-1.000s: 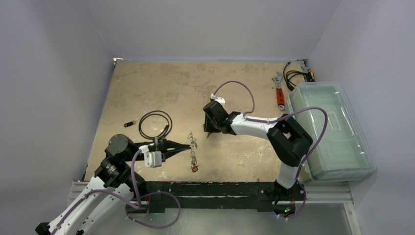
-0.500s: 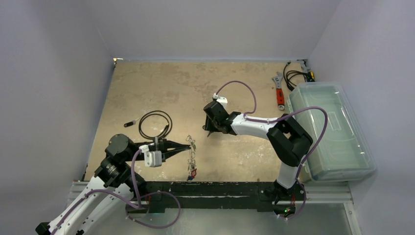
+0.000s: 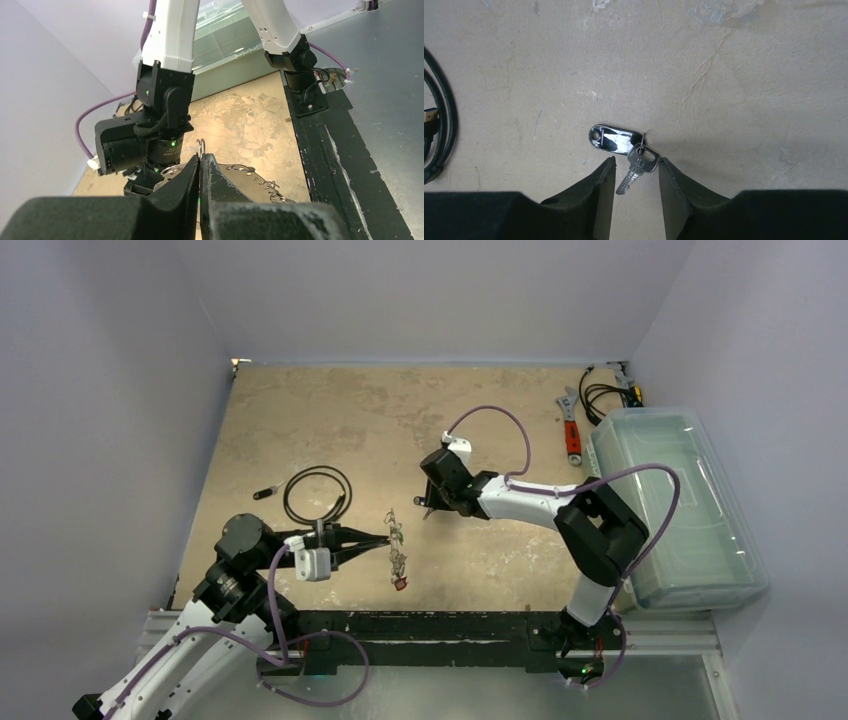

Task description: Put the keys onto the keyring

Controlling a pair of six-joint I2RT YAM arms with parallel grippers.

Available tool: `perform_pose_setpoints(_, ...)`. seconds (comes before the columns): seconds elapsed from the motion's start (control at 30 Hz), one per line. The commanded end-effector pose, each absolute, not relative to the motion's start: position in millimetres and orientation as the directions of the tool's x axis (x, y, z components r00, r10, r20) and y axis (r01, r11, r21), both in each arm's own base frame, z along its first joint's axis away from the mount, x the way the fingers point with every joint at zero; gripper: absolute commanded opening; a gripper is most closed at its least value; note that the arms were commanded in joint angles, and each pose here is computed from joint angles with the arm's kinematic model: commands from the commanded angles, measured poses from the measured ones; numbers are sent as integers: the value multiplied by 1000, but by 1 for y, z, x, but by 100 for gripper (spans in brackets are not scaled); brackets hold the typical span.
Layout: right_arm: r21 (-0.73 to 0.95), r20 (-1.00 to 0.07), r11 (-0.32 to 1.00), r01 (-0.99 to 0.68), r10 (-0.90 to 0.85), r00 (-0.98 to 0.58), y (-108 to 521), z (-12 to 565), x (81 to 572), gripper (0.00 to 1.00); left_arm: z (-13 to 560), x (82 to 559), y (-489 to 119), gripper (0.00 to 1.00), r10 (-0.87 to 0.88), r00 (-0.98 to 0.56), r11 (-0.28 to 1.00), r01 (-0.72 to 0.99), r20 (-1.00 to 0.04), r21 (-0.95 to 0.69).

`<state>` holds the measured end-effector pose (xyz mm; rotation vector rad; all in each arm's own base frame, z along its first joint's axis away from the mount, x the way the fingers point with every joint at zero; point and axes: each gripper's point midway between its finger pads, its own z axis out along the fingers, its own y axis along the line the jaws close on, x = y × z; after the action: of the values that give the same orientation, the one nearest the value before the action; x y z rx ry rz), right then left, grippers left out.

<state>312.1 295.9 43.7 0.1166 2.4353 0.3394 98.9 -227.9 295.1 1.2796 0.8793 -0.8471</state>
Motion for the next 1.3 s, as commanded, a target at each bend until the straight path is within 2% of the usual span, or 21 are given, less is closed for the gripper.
perform_pose_setpoints(0.0,305,-658,952,35,237,-715,287,69,320,41,309,98,-228,0,-78,467,108,882,-881,458)
perform_pose_setpoints(0.23,331,-639,943,15,236,-732,299,62,321,40,308,97,-228,0,-78,467,107,882,-881,459)
perform_pose_setpoints(0.57,317,-631,948,5,215,-745,306,51,325,29,309,97,-228,0,-79,467,108,882,-880,459)
perform_pose_setpoints(1.0,304,-634,953,-3,200,-747,307,42,327,19,309,98,-228,0,-78,465,110,883,-882,456)
perform_pose_setpoints(1.13,300,-633,954,-7,194,-749,307,40,327,9,308,98,-228,0,-77,465,111,883,-882,455)
perform_pose_setpoints(1.27,295,-629,955,-9,188,-755,306,37,325,5,308,98,-228,0,-77,465,113,883,-882,456)
